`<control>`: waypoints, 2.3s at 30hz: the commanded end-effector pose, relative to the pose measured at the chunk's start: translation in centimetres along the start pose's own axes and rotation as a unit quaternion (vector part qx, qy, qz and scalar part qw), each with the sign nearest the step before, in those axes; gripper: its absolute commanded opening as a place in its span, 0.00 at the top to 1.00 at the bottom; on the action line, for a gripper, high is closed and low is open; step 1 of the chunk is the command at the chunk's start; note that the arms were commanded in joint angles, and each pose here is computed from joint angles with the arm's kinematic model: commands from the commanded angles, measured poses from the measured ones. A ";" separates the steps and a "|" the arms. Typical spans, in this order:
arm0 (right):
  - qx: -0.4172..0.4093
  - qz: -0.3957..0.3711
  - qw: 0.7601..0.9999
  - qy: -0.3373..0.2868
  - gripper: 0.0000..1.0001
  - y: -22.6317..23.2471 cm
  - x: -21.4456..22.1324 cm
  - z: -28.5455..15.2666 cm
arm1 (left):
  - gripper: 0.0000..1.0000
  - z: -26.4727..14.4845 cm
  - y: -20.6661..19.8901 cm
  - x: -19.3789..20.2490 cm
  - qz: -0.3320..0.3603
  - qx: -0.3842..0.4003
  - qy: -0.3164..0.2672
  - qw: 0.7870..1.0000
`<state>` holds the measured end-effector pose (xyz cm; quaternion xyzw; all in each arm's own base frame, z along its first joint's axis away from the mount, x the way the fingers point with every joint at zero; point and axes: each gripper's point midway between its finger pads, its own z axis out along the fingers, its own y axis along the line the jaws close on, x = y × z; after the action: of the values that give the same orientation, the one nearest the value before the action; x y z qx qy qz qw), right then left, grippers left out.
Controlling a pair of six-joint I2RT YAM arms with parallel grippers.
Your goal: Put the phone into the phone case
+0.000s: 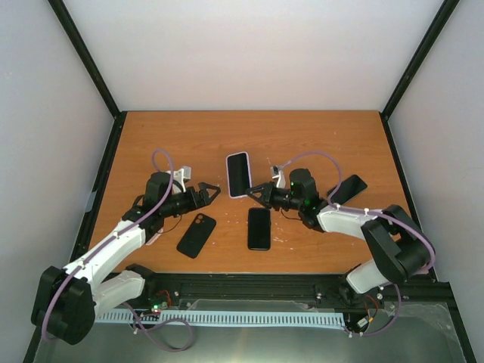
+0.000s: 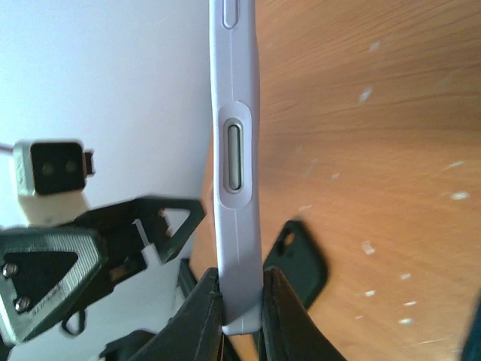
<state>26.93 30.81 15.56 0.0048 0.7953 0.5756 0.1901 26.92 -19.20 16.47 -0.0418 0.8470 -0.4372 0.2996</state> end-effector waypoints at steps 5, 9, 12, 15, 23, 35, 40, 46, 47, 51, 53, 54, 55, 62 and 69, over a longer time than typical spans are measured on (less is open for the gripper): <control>0.069 -0.017 0.996 -0.050 0.97 -4.6 -5.9 -0.4 | 0.01 -0.4 7.4 1.8 -0.051 -0.179 0.016 0.982; 0.103 0.005 0.992 -0.066 0.97 -7.4 -7.3 -0.7 | 0.01 -0.2 9.2 2.8 -0.074 -0.212 0.031 0.974; 0.119 0.021 0.990 -0.078 0.97 -8.8 -7.9 -0.7 | 0.00 -0.2 10.7 3.4 -0.099 -0.246 0.039 0.963; 0.136 0.031 0.986 -0.091 0.97 -9.9 -8.5 -0.5 | 0.01 0.0 11.7 4.2 -0.115 -0.264 0.049 0.956; 0.160 0.078 0.980 -0.089 0.85 -12.8 -8.2 -0.2 | 0.00 -1.1 14.5 5.1 -0.168 -0.334 0.034 0.927; 0.265 0.096 0.957 -0.075 0.28 -14.1 -6.9 -4.1 | 0.01 -2.5 15.7 7.4 -0.232 -0.357 0.030 0.905; 0.358 0.102 0.922 -0.103 0.16 -14.5 -8.0 -8.6 | 0.00 -2.1 15.3 8.8 -0.265 -0.343 0.057 0.899; 0.498 0.151 0.837 -0.169 0.10 -16.5 -10.0 -17.0 | 0.01 -0.8 14.5 10.2 -0.276 -0.325 0.092 0.900; 0.521 0.167 0.818 -0.180 0.10 -17.1 -10.3 -18.6 | 0.01 -0.6 14.3 10.4 -0.278 -0.321 0.095 0.900; 0.574 0.227 0.756 -0.216 0.10 -19.4 -11.0 -23.6 | 0.01 0.4 12.7 11.1 -0.282 -0.302 0.106 0.905; 0.579 0.250 0.744 -0.221 0.11 -20.6 -11.0 -24.9 | 0.00 0.8 12.0 11.5 -0.287 -0.295 0.115 0.904; 0.583 0.257 0.737 -0.225 0.11 -21.0 -11.0 -25.3 | 0.01 0.9 11.7 11.5 -0.288 -0.293 0.117 0.904; 0.587 0.261 0.732 -0.229 0.11 -21.4 -11.1 -25.7 | 0.01 1.0 11.5 11.4 -0.284 -0.296 0.115 0.905; 0.613 0.279 0.703 -0.230 0.10 -23.6 -11.7 -26.7 | 0.02 0.8 10.9 8.1 -0.142 -0.351 0.072 0.923; 0.619 0.309 0.693 -0.201 0.10 -25.7 -12.1 -26.2 | 0.01 -0.3 12.1 8.9 -0.105 -0.417 0.103 0.897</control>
<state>35.22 -3.68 3.04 0.4662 0.8754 -0.0238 0.1257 22.39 -16.44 3.46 -0.2260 0.9557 -0.1462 0.1194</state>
